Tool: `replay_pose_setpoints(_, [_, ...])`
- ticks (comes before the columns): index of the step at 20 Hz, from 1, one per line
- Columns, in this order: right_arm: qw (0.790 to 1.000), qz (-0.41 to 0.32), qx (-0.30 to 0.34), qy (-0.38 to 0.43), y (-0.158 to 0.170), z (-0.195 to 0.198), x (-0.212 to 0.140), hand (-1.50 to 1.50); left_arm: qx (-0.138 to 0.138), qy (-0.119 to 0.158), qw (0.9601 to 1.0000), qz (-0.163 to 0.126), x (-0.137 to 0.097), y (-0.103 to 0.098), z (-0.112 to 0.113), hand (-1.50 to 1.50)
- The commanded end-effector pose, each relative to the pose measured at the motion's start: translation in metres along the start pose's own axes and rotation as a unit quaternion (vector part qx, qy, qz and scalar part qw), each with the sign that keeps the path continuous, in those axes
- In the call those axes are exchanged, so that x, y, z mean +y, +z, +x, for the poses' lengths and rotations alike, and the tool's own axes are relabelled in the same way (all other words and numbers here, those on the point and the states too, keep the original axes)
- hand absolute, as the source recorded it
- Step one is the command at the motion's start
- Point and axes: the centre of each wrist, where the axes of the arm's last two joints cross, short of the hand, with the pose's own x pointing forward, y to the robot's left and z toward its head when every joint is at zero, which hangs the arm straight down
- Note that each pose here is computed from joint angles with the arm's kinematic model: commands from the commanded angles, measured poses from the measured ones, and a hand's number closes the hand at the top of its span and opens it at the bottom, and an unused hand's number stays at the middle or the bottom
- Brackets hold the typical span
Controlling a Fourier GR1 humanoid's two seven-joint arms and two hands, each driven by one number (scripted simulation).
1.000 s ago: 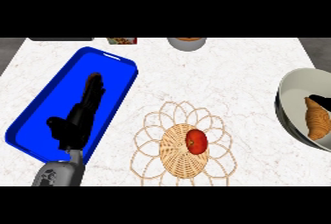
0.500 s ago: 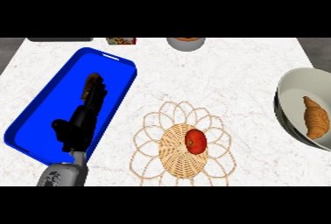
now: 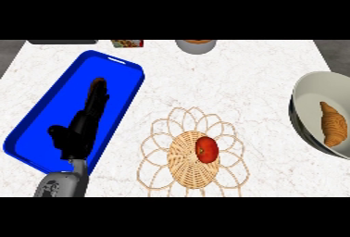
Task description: Pick the croissant from the placemat and place it in the bowl
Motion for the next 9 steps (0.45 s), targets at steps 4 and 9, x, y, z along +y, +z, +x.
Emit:
replay_pose_setpoints(4, [0.999, 0.037, 0.005, -0.02, 0.035, -0.024, -0.044, -1.5, 0.003, 0.003, 1.0, 0.0, 0.017, 0.017, 0.01, 0.0])
replay_pose_setpoints(9, [0.999, 0.042, -0.01, -0.022, 0.06, -0.034, -0.055, -1.5, 0.007, -0.004, 0.9999, -0.01, 0.002, 0.013, 0.012, 0.0])
